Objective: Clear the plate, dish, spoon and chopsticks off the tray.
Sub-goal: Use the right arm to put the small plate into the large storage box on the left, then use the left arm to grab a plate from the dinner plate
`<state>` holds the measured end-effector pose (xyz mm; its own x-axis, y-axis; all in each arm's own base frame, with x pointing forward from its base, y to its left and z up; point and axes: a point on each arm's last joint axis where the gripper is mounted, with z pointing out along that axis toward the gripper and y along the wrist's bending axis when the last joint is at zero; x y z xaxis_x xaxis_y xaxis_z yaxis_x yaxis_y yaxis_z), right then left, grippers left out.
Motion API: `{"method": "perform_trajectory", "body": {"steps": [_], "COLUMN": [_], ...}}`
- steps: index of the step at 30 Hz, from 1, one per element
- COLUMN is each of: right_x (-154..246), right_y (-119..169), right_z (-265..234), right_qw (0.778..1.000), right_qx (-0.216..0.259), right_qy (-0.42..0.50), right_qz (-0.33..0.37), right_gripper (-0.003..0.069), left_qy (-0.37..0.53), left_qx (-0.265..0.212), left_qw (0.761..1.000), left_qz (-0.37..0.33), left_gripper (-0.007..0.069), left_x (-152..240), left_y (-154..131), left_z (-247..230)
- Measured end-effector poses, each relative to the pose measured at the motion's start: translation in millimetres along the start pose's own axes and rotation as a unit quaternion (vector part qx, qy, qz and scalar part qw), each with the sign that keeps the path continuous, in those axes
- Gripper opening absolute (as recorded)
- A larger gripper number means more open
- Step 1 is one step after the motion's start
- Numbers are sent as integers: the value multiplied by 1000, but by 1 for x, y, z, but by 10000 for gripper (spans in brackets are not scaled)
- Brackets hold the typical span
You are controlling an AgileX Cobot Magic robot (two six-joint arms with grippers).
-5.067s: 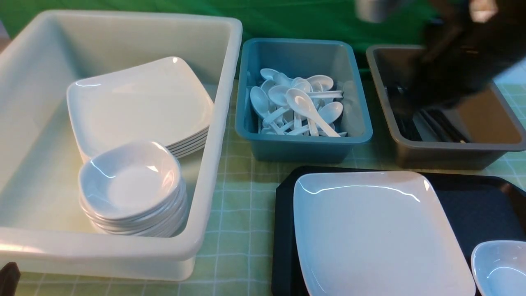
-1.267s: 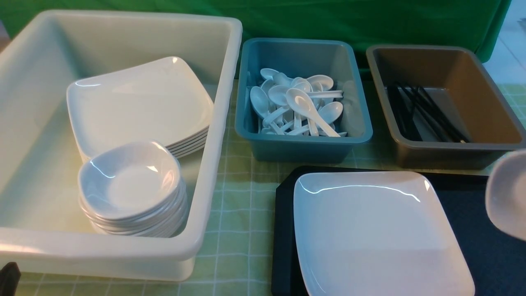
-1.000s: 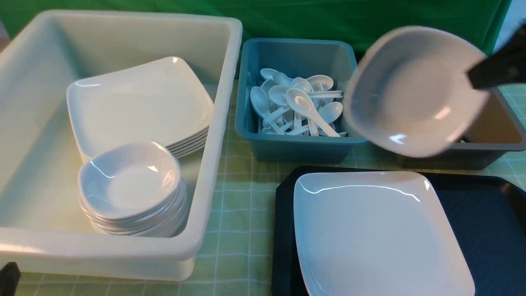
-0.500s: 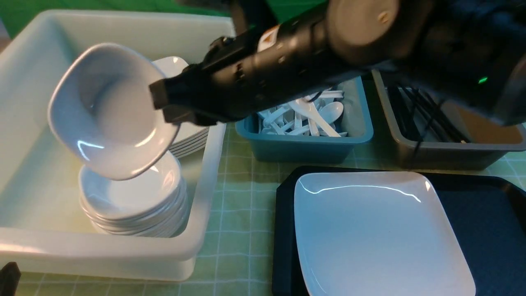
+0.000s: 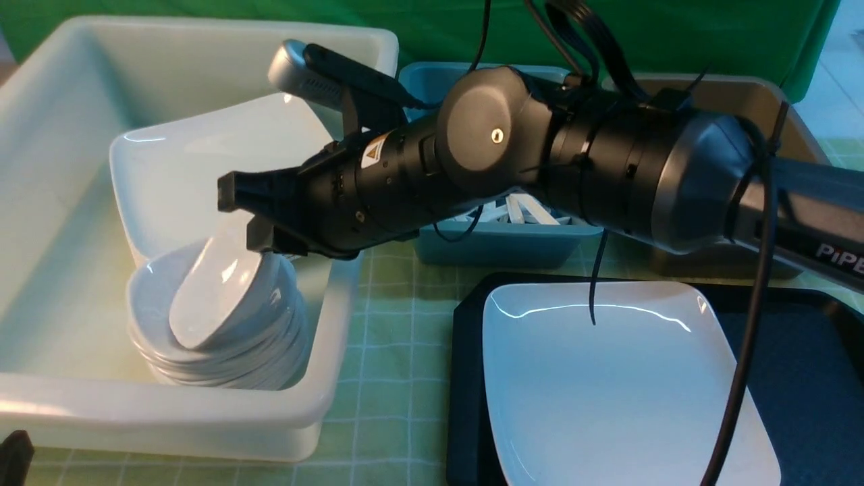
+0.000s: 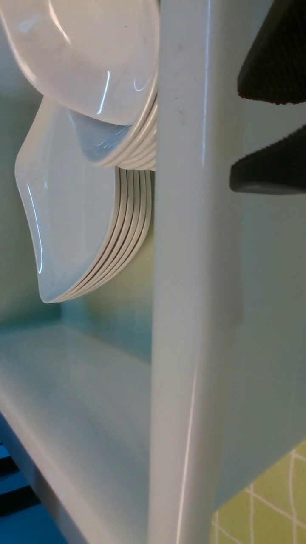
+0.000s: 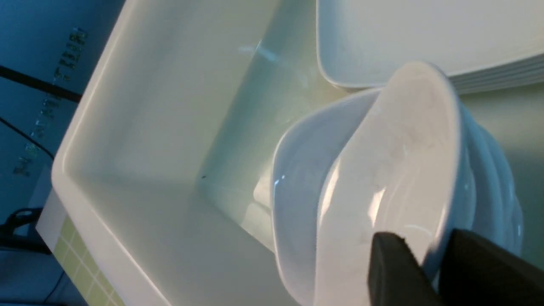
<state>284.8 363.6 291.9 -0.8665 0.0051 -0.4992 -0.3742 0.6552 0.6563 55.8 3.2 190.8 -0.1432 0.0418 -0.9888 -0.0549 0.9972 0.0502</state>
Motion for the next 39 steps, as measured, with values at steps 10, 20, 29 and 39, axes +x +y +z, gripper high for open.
{"method": "perform_trajectory", "body": {"steps": [10,20,29,39], "right_x": [9,11,-11,-37], "right_y": [-4,12,35,46], "right_z": [4,-8,-34,-97], "right_qw": [999,992,984,938], "right_qx": [13,8,20,114], "right_qy": [44,113,102,110], "right_qz": [4,-54,-142,-308], "right_gripper": [250,250,250,167], "left_qy": [0,0,0,0], "left_qx": [0,0,0,0], "left_qw": [1000,1000,1000,1000], "left_qz": [0,0,0,0], "left_gripper": [223,223,223,223], "left_x": [0,0,0,0], "left_y": [0,0,0,0], "left_z": [0,0,0,0]}}
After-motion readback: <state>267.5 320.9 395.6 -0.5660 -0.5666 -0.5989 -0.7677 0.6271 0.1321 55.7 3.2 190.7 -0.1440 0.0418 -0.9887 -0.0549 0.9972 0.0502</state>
